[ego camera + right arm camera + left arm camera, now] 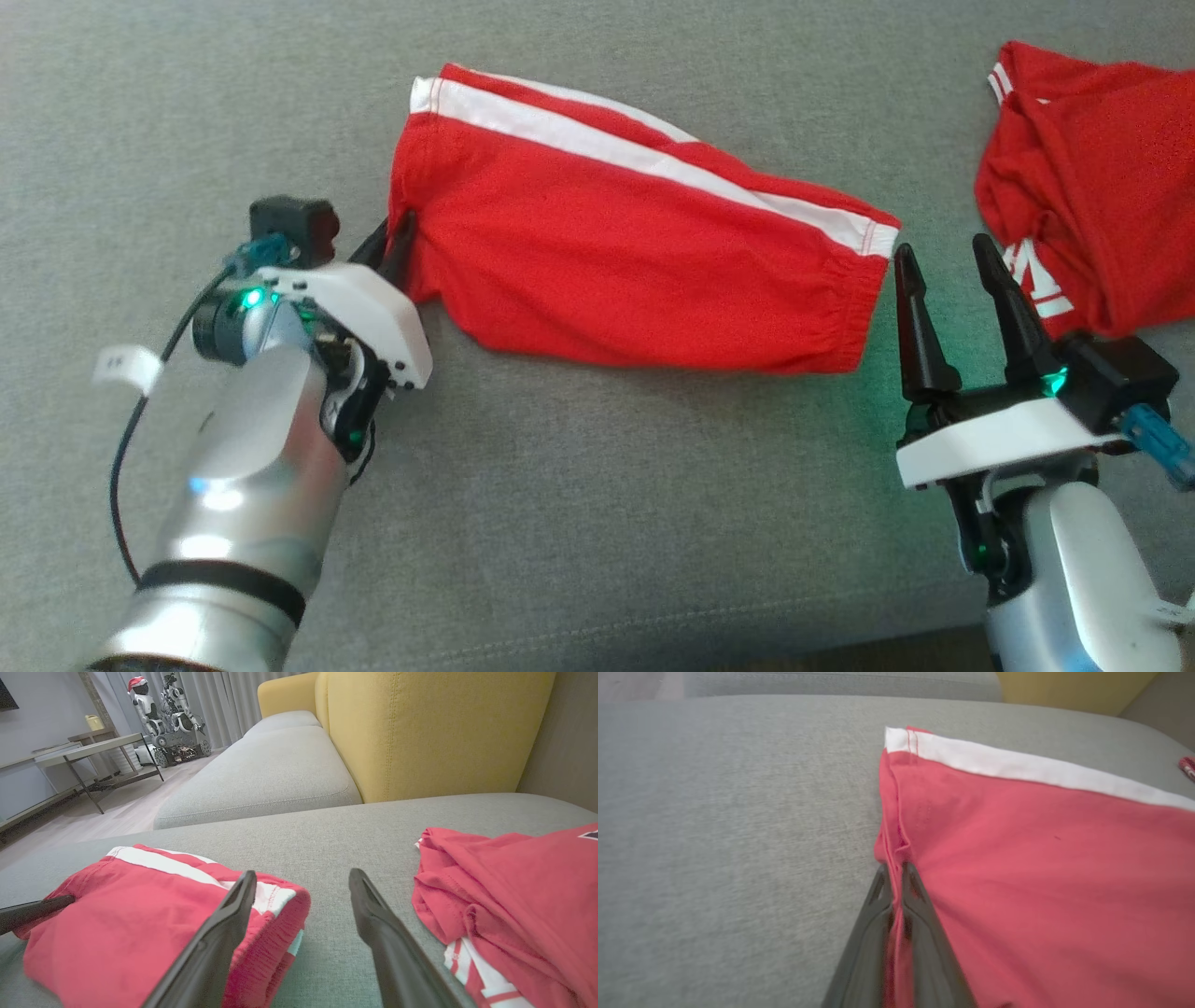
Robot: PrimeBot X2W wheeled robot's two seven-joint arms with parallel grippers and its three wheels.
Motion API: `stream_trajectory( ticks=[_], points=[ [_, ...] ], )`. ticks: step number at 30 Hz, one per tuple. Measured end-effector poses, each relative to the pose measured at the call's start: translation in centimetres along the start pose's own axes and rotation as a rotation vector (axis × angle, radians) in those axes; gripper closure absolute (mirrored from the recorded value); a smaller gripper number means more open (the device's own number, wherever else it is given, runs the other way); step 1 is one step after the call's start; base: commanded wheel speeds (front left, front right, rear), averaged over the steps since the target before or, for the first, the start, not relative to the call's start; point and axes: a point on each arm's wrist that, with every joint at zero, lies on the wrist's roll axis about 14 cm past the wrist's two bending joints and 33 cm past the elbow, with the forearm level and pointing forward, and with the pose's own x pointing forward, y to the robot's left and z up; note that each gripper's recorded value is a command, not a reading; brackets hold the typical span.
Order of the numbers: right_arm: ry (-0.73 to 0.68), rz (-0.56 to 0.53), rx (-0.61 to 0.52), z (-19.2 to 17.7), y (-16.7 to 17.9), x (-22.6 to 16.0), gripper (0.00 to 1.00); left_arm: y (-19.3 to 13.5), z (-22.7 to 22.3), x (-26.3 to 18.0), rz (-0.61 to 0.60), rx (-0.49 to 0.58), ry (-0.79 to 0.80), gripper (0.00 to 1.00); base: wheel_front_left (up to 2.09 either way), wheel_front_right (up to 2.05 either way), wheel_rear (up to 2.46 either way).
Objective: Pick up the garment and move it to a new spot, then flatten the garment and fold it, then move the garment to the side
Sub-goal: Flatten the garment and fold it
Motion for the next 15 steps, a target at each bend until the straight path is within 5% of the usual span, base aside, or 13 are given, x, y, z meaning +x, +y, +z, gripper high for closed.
stream_trajectory(
  ticks=[15],
  points=[
    [0.013,0.038,0.012,0.1,1.5,0.3,0.00,1.4,-3.5,-8.1,0.170,-0.199,-0.106,1.00,0.00,0.00,0.00]
  ],
)
